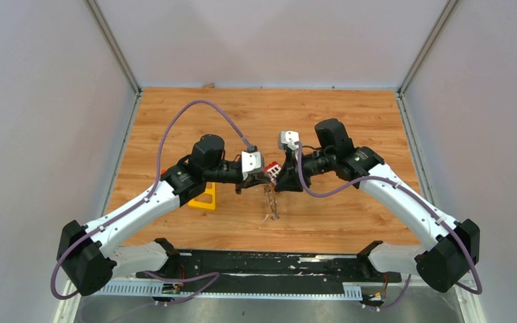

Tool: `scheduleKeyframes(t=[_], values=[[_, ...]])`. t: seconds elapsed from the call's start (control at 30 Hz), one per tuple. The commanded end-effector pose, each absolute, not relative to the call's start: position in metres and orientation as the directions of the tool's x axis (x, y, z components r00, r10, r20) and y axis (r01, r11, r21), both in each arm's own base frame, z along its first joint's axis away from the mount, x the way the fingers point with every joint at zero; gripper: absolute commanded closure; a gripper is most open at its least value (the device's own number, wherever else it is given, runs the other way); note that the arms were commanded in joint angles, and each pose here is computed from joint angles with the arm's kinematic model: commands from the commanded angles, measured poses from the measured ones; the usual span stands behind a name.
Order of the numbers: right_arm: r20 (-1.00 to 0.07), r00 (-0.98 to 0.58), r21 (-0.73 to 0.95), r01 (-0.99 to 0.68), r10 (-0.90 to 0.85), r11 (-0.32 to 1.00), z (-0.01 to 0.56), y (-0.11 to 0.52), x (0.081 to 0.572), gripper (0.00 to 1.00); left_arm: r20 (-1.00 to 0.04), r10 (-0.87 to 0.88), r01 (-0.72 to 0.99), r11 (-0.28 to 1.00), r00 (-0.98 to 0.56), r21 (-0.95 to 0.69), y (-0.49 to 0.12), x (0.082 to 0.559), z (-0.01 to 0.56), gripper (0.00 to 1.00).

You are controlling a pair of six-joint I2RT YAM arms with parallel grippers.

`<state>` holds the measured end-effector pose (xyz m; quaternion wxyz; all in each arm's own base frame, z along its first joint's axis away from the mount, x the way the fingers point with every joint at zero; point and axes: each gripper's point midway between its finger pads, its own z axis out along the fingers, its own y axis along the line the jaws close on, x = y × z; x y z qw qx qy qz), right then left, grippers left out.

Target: Put the keys on the keyring

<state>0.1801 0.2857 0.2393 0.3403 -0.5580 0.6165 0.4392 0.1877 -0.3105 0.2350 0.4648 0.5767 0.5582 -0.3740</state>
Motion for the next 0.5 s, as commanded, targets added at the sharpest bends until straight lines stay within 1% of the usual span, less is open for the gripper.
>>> scheduleKeyframes(t=[0.0,0.27,0.47], values=[[-0.953,-0.03,0.061,-0.994,-0.303,-0.093,0.273,0.302,0.177,1.0,-0.965,0.224,0.988,0.043,0.138,0.151,-0.322,0.187,0.254,1.0],[-0.951,-0.02,0.043,-0.997,-0.308,-0.069,0.274,0.302,0.184,1.0,-0.964,0.225,0.987,0.05,0.139,0.154,-0.32,0.187,0.25,1.0],[-0.94,-0.001,-0.01,-0.999,-0.341,0.032,0.27,0.283,0.196,1.0,-0.956,0.247,0.982,0.065,0.157,0.178,-0.314,0.188,0.245,1.0]])
